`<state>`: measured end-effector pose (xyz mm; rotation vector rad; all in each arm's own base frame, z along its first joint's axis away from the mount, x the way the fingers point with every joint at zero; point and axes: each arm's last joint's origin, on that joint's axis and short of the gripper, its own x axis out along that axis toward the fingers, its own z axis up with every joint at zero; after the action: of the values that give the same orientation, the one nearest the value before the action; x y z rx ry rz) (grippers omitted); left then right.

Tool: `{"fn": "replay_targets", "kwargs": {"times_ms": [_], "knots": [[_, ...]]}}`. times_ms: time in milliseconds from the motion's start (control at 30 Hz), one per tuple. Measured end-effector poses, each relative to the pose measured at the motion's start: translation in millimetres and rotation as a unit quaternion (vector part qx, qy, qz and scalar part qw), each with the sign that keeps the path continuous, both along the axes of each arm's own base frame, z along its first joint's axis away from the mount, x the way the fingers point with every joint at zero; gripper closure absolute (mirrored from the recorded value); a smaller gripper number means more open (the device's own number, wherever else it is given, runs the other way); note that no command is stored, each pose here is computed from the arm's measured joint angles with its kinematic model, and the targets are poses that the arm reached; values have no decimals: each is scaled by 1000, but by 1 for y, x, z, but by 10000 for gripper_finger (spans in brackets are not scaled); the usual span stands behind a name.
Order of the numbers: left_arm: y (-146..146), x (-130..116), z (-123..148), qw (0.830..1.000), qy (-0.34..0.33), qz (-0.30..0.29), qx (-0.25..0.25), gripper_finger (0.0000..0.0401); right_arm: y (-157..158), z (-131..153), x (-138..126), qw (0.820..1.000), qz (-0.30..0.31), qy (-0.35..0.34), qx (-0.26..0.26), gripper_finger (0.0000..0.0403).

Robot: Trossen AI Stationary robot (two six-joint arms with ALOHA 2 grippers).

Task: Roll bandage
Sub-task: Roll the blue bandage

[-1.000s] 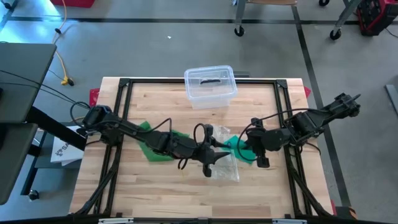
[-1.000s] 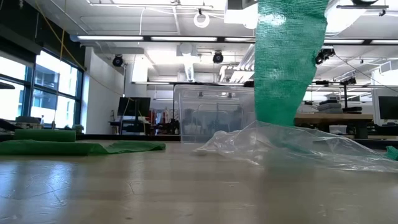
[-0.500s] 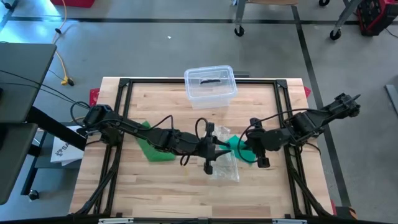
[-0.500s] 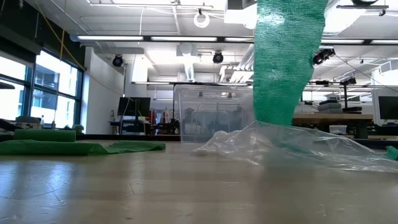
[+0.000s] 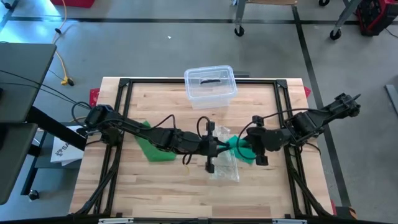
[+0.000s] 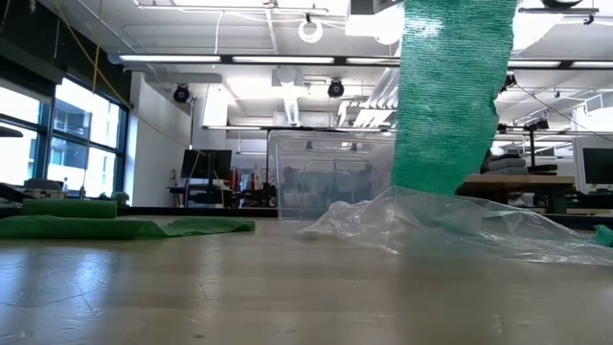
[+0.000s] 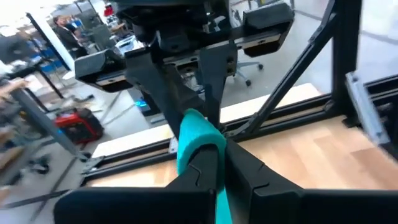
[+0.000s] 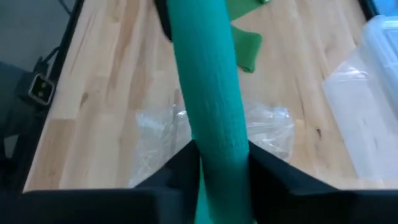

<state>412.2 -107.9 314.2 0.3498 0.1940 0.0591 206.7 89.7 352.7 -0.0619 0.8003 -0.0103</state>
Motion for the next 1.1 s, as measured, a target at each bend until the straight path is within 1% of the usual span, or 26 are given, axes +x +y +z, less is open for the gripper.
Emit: {"fn": "replay_targets", "kwargs": {"times_ms": [133, 233, 333, 500, 600, 733, 800, 867, 900, 933, 1033, 1100], "knots": [[-5, -4, 3, 999, -2, 30, 44, 398, -2, 4, -1, 1000, -22, -19, 3, 239], [-3, -12, 15, 996, -13, 57, 65, 399, -1, 9, 1, 998, -36, -45, 13, 221], [0, -21, 28, 994, -18, 75, 72, 400, 0, 19, 0, 997, -39, -62, 3, 218], [-1, -43, 56, 994, -40, 82, 67, 400, 5, 37, -7, 991, -60, -104, -61, 218], [-8, -56, 67, 991, -49, 92, 85, 400, 10, 44, -14, 987, -58, -117, -91, 218], [-18, -67, 76, 989, -55, 96, 100, 400, 16, 45, -19, 983, -52, -126, -126, 218], [-25, -71, 80, 989, -66, 86, 101, 400, 19, 38, -19, 981, -34, -118, -148, 217], [-33, -75, 82, 988, -78, 75, 110, 400, 20, 21, -22, 978, -6, -86, -188, 217], [-38, -77, 84, 987, -85, 77, 117, 401, 18, 8, -25, 978, 1, -66, -200, 218], [-44, -80, 86, 984, -92, 84, 128, 401, 16, -2, -28, 979, -6, -58, -194, 218], [-58, -97, 100, 974, -110, 104, 171, 401, 10, -33, -36, 986, -35, -63, -149, 221], [-60, -112, 113, 970, -124, 100, 182, 401, 11, -55, -36, 990, -34, -75, -115, 222]]}}
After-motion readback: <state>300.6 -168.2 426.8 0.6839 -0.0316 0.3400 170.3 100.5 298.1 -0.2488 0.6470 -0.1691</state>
